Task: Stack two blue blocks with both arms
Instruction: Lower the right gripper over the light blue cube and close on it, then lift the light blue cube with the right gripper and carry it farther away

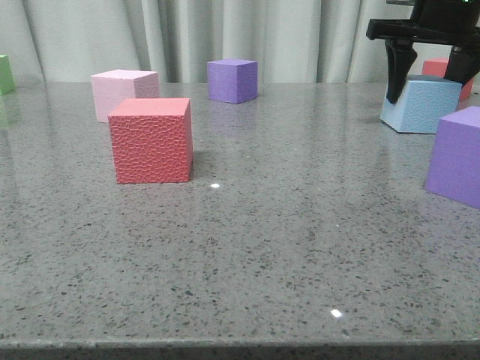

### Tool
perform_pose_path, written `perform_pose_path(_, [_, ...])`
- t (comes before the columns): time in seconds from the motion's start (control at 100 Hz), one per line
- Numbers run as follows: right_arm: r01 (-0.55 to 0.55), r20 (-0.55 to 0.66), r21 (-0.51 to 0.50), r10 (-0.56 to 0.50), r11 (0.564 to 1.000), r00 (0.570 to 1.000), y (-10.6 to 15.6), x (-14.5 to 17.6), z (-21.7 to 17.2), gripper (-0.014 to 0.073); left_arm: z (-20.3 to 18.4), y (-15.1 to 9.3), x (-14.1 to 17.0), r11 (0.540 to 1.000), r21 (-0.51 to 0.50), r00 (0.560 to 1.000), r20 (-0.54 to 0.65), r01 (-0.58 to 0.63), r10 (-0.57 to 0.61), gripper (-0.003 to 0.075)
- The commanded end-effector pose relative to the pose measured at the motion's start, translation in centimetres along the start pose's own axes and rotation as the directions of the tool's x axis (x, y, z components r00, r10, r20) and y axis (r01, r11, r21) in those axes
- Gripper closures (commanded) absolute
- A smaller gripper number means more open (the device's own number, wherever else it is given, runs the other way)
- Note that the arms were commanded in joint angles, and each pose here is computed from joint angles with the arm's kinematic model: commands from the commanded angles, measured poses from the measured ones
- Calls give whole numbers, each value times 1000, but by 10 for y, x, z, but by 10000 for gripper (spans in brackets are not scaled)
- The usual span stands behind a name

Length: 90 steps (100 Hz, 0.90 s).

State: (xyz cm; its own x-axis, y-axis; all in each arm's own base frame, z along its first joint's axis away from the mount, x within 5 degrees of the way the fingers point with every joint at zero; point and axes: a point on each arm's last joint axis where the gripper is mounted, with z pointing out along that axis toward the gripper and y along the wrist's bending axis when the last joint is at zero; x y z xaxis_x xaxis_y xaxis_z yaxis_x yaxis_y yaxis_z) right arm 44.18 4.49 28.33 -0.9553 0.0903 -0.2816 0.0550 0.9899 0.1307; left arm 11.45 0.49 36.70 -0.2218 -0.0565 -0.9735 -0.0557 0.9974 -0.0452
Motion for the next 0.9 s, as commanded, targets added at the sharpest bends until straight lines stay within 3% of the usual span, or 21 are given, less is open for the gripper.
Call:
perform_pose_path(0.0, [17,98,-9,-16,1000,995,2,-2,-37,267,-3,-1,-17,1000,7,994,108,9,-10,58])
perform_pose_path(0.12, [14,86,-9,-14,1000,996,2,-1,-38,267,-3,-1,-17,1000,7,994,108,9,-10,58])
perform_pose_path(0.23, [-52,74,-13,53,999,996,5,2,-42,267,-3,-1,-17,1000,7,994,108,9,-10,58])
perform_pose_path(0.4, [-84,98,-33,87,996,991,24,10,-59,267,-3,-1,-17,1000,7,994,108,9,-10,58])
perform_pose_path(0.58, [-40,135,-45,45,998,990,62,20,-76,267,-3,-1,-17,1000,7,994,108,9,-10,58])
perform_pose_path(0.89, [38,230,-168,2,985,973,138,35,-106,267,-3,-1,-17,1000,10,995,98,16,-17,58])
